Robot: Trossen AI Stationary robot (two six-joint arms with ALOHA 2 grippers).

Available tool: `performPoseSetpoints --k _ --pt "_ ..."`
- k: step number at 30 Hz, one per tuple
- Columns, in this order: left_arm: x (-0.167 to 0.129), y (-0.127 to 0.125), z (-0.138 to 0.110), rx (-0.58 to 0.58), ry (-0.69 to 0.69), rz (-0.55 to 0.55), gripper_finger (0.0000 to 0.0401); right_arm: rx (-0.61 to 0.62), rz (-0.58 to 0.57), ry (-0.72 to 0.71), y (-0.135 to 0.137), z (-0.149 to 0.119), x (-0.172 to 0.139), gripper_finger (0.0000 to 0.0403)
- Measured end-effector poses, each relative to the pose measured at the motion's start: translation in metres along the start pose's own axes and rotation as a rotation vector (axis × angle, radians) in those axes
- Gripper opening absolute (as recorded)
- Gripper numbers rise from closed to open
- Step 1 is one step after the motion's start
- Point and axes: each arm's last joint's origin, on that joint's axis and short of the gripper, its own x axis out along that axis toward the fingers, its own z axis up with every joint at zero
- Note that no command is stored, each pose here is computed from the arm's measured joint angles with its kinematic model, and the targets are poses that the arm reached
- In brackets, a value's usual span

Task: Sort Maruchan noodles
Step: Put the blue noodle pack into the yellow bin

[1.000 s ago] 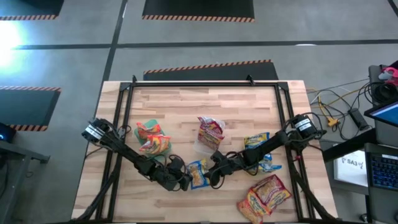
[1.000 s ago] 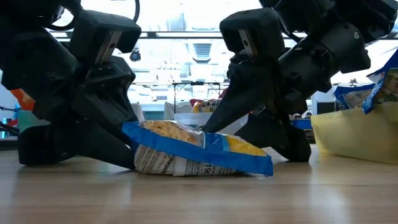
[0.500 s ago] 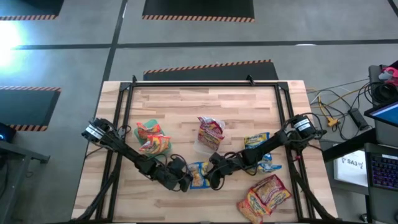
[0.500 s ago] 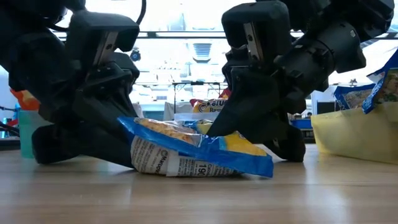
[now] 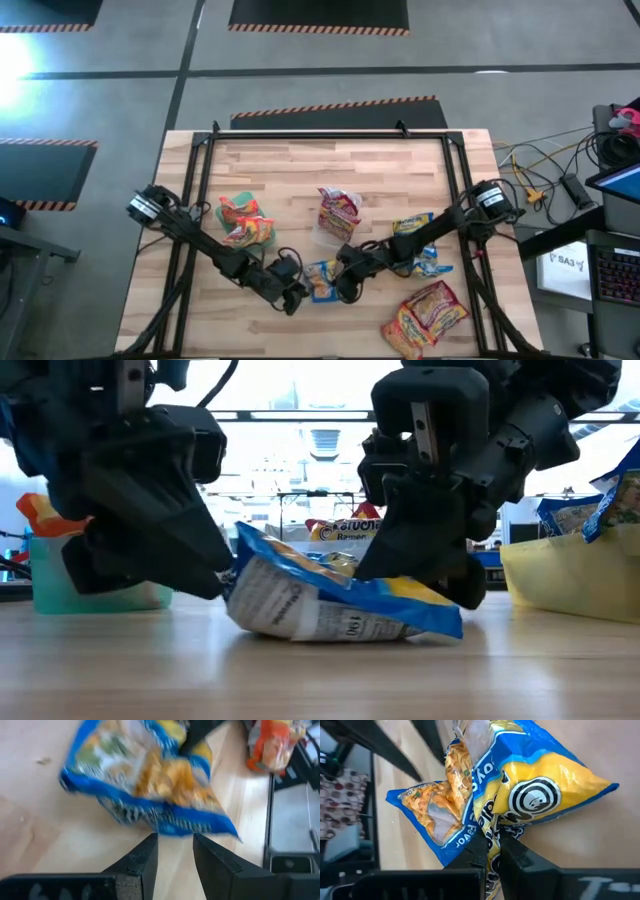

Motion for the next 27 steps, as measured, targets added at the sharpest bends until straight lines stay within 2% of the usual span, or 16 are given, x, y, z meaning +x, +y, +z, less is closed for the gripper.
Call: performPoseSetpoints --k 7,15,21,27 --pt "-0.007 0.002 -0.006 0.028 0.104 0.035 0.0107 -0.082 -0.054 0.016 0.004 0.01 -0.023 0.001" --pt "-0.009 0.009 -0.006 0.041 0.089 0.12 0.0107 -0.365 -0.125 0.016 0.042 0.04 -0.074 0.0009" --pt "-0.009 0.013 -0.006 0.055 0.06 0.169 0.0107 -0.557 -0.352 0.07 0.062 0.052 -0.111 0.0009" --pt "-0.01 0.016 -0.005 0.078 0.016 0.214 0.0107 -0.618 -0.578 0.194 0.067 0.058 -0.141 0.0009"
